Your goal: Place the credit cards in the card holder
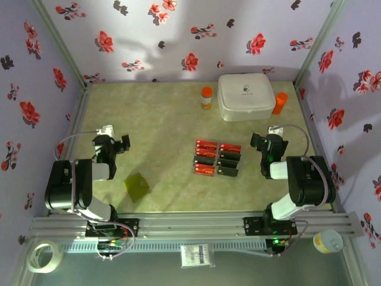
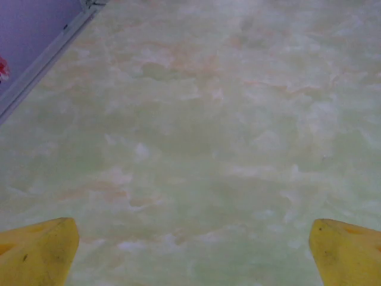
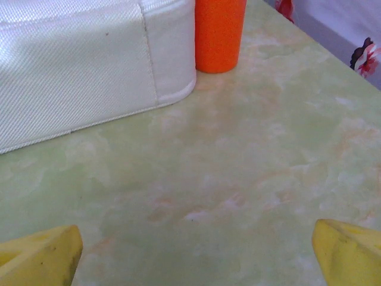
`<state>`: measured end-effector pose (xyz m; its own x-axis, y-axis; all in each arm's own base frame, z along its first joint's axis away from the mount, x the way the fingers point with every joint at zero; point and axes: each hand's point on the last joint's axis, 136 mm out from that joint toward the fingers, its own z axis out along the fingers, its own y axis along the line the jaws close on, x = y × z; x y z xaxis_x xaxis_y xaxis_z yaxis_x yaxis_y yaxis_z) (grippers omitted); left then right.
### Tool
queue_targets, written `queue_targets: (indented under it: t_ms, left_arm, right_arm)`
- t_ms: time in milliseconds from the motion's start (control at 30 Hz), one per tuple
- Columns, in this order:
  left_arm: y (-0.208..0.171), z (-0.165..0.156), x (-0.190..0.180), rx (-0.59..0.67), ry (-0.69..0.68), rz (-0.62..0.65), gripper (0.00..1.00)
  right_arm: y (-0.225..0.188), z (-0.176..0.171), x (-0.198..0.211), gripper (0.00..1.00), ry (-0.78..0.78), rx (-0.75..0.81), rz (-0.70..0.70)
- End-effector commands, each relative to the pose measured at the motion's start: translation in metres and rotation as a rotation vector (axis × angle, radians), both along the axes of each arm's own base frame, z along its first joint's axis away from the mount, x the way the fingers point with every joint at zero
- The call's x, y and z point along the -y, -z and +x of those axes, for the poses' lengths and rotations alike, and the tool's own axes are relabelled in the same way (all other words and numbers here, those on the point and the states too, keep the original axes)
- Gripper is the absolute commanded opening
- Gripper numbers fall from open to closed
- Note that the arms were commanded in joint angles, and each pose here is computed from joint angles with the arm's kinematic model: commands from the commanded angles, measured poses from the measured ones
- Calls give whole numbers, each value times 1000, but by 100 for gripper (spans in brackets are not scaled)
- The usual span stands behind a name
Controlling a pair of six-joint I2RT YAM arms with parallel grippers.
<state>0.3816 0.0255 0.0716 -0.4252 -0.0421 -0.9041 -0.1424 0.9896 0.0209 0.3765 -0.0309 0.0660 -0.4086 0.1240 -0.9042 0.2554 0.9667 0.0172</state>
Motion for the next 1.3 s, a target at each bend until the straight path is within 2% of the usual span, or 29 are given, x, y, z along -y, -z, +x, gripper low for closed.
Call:
queue_targets:
  t_ms: [0, 1267]
  left_arm:
    - [-23, 16, -1, 87, -1, 49, 100]
    - [-23, 16, -1, 87, -1, 49, 100]
  right_arm:
    - [-24, 14, 2, 99, 22, 91, -24]
    - [-21, 16, 4, 99, 11, 81, 4]
